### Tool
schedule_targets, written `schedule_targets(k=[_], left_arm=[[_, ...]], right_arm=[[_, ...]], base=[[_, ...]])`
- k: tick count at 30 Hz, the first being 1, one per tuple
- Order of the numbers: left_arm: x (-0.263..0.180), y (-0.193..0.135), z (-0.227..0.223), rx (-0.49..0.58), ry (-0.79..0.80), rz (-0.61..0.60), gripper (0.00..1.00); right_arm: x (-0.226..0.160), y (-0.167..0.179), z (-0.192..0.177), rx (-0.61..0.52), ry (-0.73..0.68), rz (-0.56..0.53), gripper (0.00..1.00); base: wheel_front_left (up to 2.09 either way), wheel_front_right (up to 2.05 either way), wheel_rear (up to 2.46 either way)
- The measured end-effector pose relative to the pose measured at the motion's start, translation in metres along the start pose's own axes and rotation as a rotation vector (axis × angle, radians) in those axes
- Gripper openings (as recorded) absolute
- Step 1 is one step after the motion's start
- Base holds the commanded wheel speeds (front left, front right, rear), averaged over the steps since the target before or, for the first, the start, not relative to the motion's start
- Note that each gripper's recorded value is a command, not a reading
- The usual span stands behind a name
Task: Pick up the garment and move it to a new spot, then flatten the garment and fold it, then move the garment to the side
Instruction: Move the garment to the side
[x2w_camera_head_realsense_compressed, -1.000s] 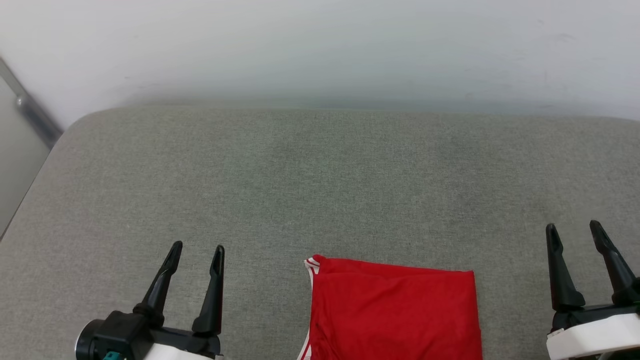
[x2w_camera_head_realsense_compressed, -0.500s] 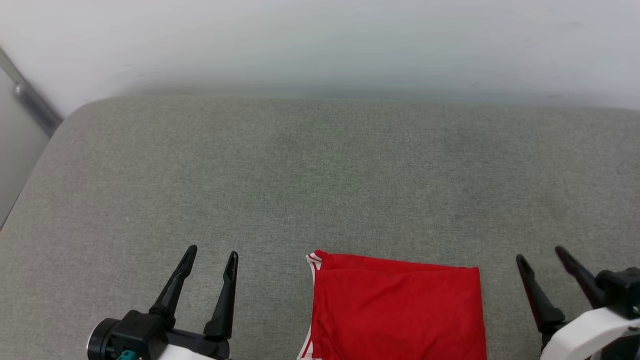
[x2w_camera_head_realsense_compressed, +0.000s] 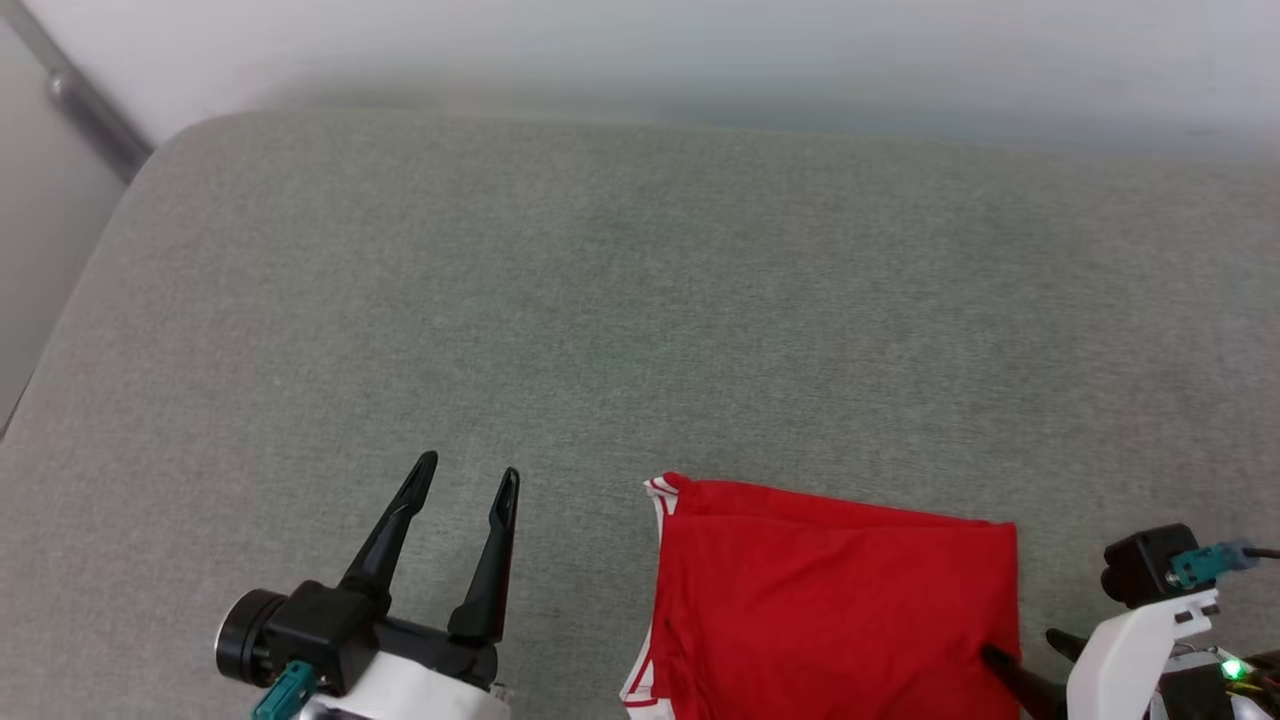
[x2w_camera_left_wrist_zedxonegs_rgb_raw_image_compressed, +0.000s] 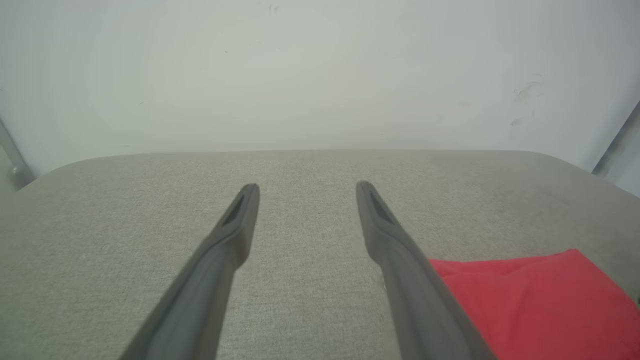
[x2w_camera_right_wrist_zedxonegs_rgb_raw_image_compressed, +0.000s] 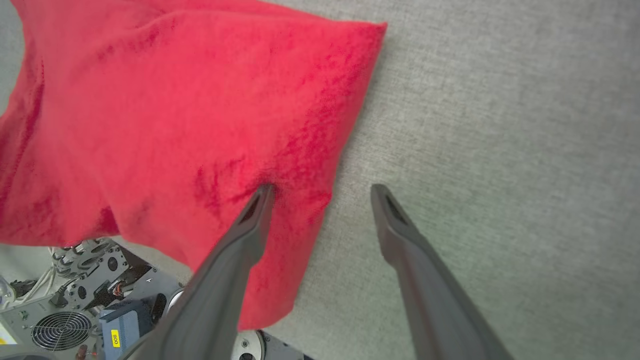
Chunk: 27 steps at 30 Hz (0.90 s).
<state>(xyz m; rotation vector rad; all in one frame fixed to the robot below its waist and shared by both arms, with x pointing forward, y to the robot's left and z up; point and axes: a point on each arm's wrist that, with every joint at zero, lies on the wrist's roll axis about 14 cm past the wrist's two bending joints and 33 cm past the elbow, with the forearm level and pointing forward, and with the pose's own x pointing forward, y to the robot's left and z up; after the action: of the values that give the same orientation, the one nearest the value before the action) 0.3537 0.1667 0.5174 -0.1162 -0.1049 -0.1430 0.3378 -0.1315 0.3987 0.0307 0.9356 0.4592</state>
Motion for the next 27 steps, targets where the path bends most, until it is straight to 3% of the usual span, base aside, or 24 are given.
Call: schedule_targets(k=[4, 13, 14, 15, 16, 21, 25, 27], left_arm=[[0.001, 0.008, 0.0, -0.001, 0.0, 0.034, 1.0], [-0.005, 0.019, -0.007, 0.0, 0.025, 0.082, 1.0], [-0.005, 0.02, -0.007, -0.001, 0.026, 0.085, 1.0], [-0.006, 0.02, -0.007, -0.001, 0.027, 0.085, 1.0], [-0.006, 0.02, -0.007, -0.002, 0.027, 0.085, 1.0], [-0.004, 0.016, -0.007, -0.008, 0.024, 0.072, 1.0], [0.002, 0.007, -0.008, -0.017, 0.021, 0.038, 1.0], [0.006, -0.002, -0.009, -0.026, 0.021, 0.009, 1.0]], right_arm=[[0.018, 0.011, -0.007, 0.022, 0.078, 0.042, 1.0], [0.046, 0.021, -0.018, -0.04, 0.169, 0.056, 1.0], [0.047, 0.021, -0.018, -0.049, 0.175, 0.056, 0.56], [0.048, 0.022, -0.018, -0.065, 0.177, 0.054, 0.24], [0.049, 0.022, -0.018, -0.087, 0.175, 0.05, 0.0], [0.048, 0.02, -0.008, -0.159, 0.119, 0.031, 0.0], [0.035, -0.005, 0.014, -0.396, 0.057, -0.091, 0.0], [0.024, -0.02, 0.023, -0.445, 0.037, -0.146, 0.0]], base=[[0.0, 0.0, 0.0], [0.0, 0.0, 0.0], [0.0, 0.0, 0.0], [0.0, 0.0, 0.0], [0.0, 0.0, 0.0], [0.0, 0.0, 0.0], [0.0, 0.0, 0.0], [0.0, 0.0, 0.0]])
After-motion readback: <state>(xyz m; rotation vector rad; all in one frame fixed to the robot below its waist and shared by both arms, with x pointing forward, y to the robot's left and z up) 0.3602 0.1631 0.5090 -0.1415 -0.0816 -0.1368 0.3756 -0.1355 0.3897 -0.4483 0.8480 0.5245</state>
